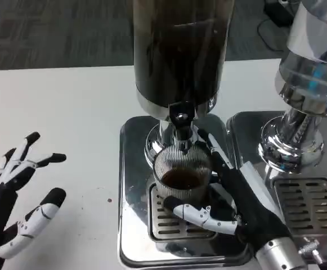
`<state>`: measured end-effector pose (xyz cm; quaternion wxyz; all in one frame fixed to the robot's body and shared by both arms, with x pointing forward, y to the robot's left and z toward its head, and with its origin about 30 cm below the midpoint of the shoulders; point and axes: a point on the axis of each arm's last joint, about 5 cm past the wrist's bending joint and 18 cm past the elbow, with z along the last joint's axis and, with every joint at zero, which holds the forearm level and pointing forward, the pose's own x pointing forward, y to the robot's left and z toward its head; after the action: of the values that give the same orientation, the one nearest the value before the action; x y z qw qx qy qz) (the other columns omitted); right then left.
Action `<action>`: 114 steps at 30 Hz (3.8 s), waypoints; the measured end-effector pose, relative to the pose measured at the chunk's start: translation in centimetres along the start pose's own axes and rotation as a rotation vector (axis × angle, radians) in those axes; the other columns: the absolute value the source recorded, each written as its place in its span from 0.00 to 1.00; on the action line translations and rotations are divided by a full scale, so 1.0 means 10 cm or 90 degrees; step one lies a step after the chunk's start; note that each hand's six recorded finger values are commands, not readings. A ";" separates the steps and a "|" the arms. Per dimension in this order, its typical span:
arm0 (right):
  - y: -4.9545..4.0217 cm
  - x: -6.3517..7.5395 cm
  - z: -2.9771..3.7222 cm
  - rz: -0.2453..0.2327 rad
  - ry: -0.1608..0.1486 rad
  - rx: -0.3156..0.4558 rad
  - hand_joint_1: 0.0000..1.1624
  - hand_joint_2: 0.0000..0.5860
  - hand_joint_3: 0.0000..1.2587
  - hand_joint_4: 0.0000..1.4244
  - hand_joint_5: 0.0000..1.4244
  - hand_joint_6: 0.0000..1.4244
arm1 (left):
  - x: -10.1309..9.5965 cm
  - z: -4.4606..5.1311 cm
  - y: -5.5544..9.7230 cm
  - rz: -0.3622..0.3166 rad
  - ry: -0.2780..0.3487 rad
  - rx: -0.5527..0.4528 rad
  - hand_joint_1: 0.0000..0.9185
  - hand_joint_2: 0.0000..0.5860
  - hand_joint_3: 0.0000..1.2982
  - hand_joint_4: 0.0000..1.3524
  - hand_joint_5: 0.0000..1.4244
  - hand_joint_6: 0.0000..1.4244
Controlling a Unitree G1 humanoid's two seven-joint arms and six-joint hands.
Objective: Grasp the cup under the faucet to collect the drink, then remove the cup.
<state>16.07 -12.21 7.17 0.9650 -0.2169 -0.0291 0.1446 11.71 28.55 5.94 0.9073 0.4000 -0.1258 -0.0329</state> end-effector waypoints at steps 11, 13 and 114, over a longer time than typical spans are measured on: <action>0.029 0.02 -0.014 -0.009 -0.010 0.007 0.71 0.20 0.07 0.13 0.26 0.37 | -0.03 0.006 0.01 0.006 0.006 -0.004 0.00 0.40 0.28 0.04 0.18 0.01; 0.044 0.02 -0.008 -0.017 -0.012 0.010 0.72 0.20 0.08 0.14 0.28 0.39 | -0.03 0.009 0.01 0.009 0.007 -0.007 0.00 0.40 0.29 0.05 0.18 0.02; -0.025 -0.56 -0.017 -0.204 -0.050 -0.053 0.82 0.23 0.42 0.43 0.63 0.91 | 0.09 0.053 0.54 -0.282 -0.086 0.144 0.00 0.40 0.00 0.00 0.00 0.00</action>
<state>10.79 -14.14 7.16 0.9641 -0.2432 -0.1069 -0.0042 12.20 31.69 10.43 0.8170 0.5134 -0.0984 -0.2432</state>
